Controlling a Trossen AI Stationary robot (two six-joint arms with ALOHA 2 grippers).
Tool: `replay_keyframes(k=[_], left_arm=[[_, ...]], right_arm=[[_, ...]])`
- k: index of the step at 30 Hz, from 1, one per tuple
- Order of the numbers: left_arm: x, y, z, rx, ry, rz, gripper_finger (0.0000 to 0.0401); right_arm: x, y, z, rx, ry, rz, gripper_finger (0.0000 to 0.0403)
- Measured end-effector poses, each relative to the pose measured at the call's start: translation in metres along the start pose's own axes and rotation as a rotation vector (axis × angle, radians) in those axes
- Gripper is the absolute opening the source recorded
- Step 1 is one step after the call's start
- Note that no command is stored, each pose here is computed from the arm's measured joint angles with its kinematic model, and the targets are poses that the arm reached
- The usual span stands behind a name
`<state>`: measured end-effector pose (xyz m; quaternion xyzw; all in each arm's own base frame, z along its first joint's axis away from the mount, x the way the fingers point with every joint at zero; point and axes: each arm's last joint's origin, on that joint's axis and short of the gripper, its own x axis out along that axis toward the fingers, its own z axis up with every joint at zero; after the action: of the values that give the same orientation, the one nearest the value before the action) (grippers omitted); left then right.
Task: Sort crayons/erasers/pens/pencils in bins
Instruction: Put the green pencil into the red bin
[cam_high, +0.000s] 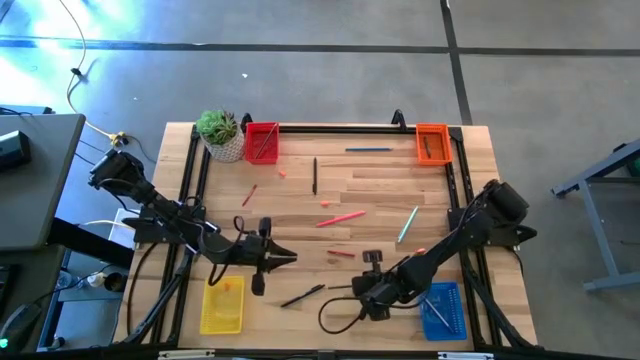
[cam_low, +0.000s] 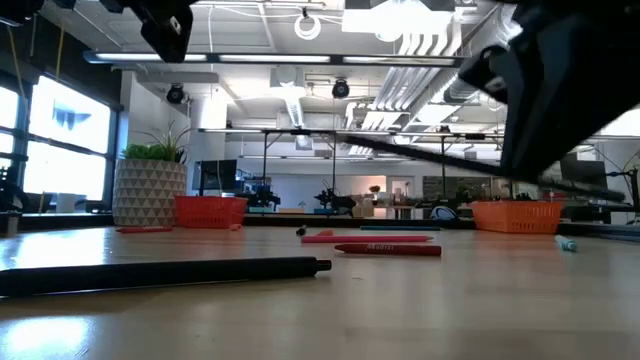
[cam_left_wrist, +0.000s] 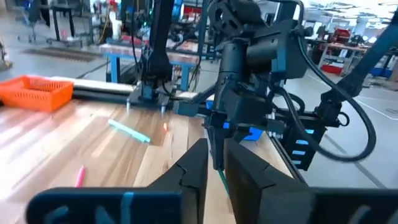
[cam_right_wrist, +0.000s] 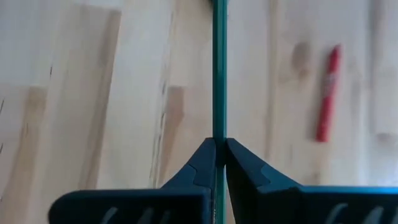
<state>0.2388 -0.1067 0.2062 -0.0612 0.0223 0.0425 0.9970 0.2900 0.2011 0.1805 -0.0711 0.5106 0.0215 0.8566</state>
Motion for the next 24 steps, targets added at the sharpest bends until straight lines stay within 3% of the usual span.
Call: replay_keyframes(k=[8,15,24], left_arm=[[-0.008,-0.005,0.011,0.047,-0.047,-0.025,0.0095],[-0.015,-0.008,0.018,0.084,-0.07,-0.023,0.0122],[-0.016,-0.008,0.018,0.122,-0.073,0.009,0.0129]], right_arm=[[-0.023,0.009,0.003,-0.063,-0.157,-0.112,0.0009],[-0.021,0.004,0.018,-0.085,-0.254,-0.096,0.0009],[-0.01,-0.015,0.043,-0.139,-0.361,-0.028,0.0009]])
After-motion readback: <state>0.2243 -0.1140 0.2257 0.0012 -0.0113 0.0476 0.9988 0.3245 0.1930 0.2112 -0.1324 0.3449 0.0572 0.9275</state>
